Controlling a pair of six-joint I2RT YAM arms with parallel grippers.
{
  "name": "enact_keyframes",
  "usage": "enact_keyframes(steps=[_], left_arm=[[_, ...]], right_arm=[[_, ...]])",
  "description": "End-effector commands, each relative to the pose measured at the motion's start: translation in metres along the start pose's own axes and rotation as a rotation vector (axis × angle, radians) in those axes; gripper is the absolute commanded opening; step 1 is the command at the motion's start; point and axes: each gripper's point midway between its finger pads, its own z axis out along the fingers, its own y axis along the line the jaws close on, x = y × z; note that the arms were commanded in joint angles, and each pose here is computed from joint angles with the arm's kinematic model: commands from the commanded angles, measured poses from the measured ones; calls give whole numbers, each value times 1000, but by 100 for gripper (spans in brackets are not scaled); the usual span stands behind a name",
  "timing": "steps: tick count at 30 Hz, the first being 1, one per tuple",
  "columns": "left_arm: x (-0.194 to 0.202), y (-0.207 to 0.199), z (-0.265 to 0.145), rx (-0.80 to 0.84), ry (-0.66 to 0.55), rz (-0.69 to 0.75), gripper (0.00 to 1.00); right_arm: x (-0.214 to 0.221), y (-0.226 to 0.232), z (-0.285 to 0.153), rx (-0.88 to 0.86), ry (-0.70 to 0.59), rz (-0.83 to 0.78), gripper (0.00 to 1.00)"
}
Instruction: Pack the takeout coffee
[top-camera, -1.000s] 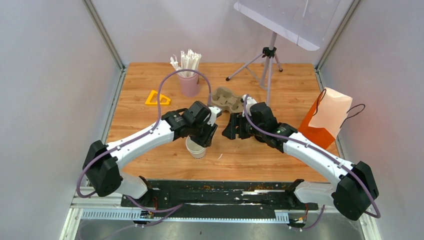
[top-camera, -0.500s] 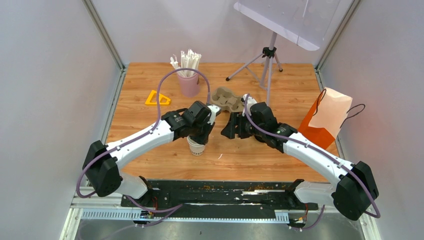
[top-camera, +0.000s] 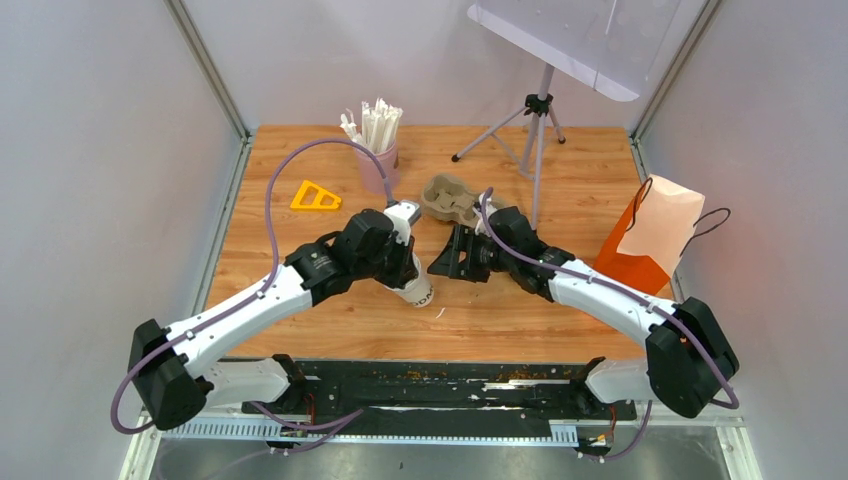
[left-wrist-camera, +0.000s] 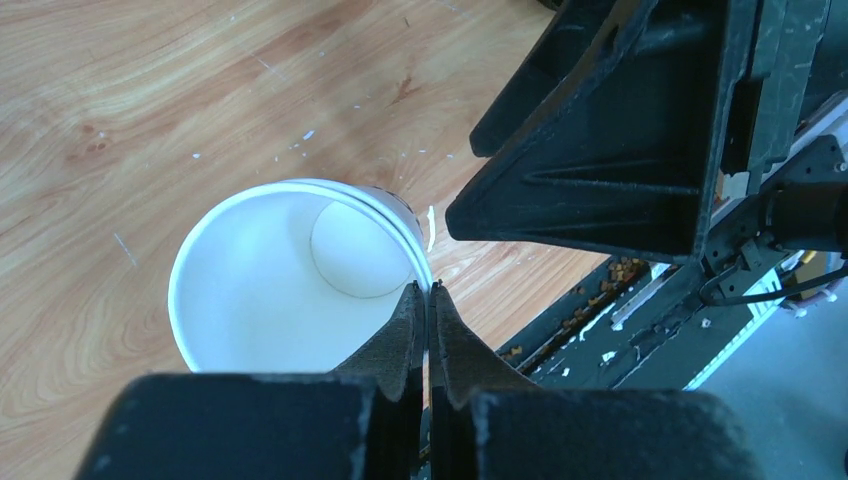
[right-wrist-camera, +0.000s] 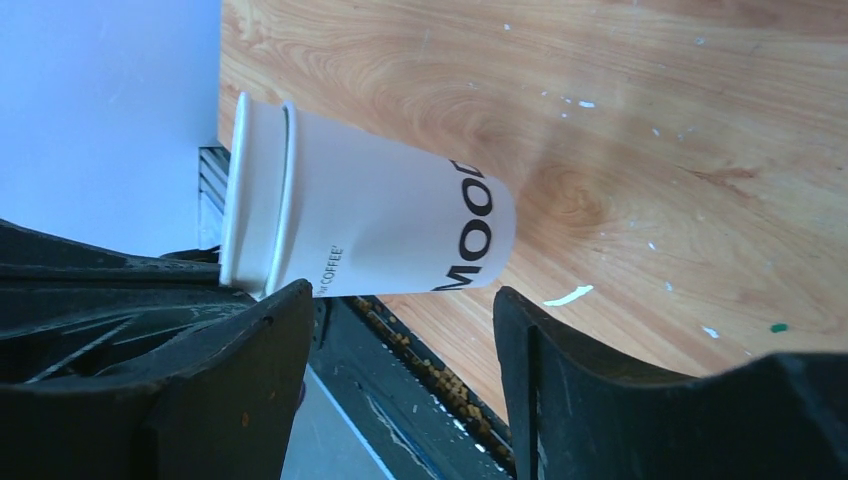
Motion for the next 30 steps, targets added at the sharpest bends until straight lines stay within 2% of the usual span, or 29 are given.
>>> enact_keyframes(steps=[1,20,30], left_arm=[[-23,-11,-8,56,-140,-19,0],[-19,-12,-5,75,-138,4,0],[-11,-3,-1,39,-115,21,0]], right_arm=[[-9,23,0,-91,-26,46,66],[-6,36,12,-154,16,93,64],[-14,34,1,-121,-49,95,64]])
